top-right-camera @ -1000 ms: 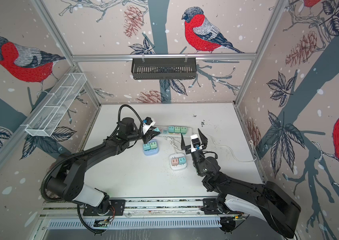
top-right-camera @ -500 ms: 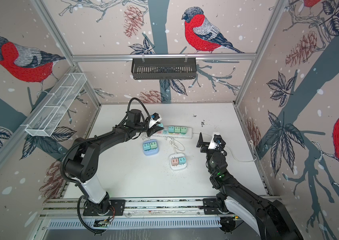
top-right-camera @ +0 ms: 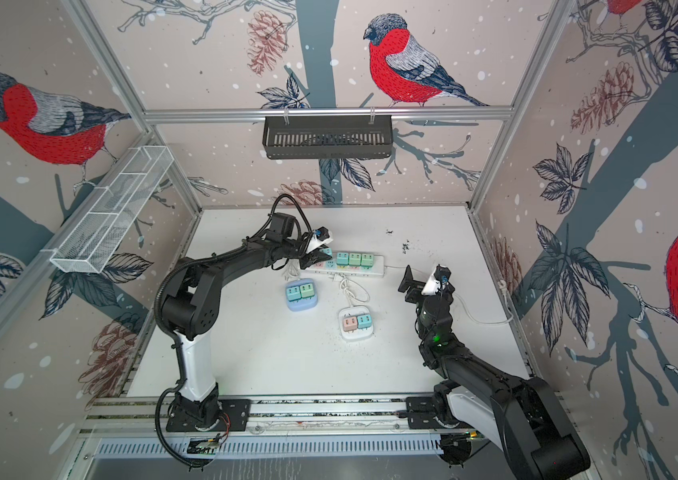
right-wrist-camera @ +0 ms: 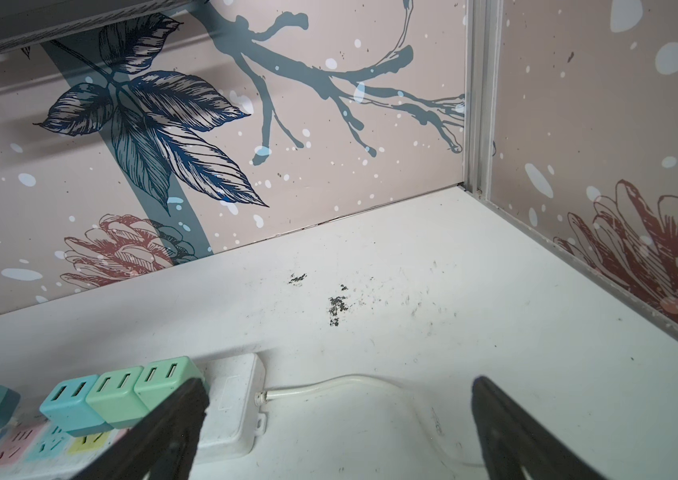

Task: Insert the plug
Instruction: 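Carry the teal adapter with the left gripper to the next socket on the strip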

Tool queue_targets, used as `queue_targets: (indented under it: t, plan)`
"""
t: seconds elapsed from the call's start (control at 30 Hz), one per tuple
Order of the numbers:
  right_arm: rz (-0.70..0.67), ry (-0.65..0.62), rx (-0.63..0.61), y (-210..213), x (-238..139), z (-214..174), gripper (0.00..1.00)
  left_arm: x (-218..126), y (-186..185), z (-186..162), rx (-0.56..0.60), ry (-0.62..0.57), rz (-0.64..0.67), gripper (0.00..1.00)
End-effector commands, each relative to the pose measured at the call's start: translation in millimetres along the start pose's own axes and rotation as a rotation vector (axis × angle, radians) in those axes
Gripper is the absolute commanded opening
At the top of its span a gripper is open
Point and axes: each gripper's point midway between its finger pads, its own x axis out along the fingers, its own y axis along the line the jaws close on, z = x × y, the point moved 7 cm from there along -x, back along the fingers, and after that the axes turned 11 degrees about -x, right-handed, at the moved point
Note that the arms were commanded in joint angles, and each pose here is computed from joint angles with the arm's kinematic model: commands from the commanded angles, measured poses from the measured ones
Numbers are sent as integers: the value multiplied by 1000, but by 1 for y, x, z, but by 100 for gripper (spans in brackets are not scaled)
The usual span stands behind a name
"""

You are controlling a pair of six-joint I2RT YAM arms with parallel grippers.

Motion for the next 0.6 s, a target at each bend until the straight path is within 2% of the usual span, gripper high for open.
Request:
queue_targets:
  t: [0.0,0.57]
  plan:
    - [-3,-52,41,-1,0,9,99,5,0,-7,21,14,-48,0]
    - [12,-50,40,0,0,8,99,26,14,-19,9,39,-88,0]
